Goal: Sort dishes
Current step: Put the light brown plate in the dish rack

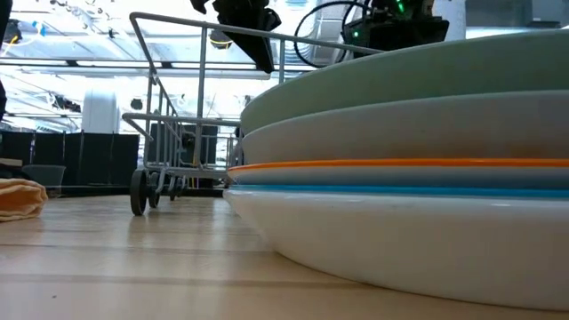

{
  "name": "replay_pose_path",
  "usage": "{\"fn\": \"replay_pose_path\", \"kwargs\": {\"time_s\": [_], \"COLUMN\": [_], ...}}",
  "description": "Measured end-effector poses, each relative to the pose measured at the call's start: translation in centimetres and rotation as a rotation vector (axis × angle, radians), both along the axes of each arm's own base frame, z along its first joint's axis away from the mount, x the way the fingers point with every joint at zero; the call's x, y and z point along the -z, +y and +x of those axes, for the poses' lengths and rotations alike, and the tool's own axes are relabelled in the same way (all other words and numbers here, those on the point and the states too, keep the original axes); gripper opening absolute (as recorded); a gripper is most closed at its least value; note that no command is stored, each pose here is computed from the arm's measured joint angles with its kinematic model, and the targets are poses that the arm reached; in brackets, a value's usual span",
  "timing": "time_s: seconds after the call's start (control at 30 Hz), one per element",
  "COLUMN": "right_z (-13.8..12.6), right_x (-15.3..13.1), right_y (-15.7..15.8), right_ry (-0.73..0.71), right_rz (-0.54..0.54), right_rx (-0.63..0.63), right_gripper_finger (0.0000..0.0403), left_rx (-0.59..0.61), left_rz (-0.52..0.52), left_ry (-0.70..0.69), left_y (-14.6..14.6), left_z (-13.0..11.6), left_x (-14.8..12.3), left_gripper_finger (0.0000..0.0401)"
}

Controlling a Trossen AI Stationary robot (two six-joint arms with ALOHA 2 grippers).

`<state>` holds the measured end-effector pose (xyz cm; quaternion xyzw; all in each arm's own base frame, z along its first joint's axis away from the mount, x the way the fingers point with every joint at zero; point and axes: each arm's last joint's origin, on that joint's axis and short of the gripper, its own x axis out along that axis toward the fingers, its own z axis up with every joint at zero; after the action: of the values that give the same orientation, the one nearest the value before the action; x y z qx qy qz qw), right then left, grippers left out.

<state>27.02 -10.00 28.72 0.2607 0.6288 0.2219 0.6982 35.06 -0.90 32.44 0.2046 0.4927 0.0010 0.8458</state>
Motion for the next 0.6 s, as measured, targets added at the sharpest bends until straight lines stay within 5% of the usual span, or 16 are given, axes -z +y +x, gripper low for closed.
{"fn": "replay_pose_path", "kwargs": {"time_s": [0.43,0.6], "right_z": [-2.9,-5.1], "right_x": [-8.7,-12.6], "right_y": [0.4,2.2], "right_ry": [-0.235,-0.374], "right_rz": [-0.203,-0.332], "right_rx": [0.103,0.130], "right_gripper_finger": [0.0043,0.0042], "left_rx": [0.016,-0.207], "left_rz": [0.023,0.129], "left_ry": [-0.073,-0.273], "left_y": [0.0,0.5], "left_z": [0.0,-1.0], "left_x": [-1.0,-3.9], "left_gripper_finger": [0.0008,0.0008]}}
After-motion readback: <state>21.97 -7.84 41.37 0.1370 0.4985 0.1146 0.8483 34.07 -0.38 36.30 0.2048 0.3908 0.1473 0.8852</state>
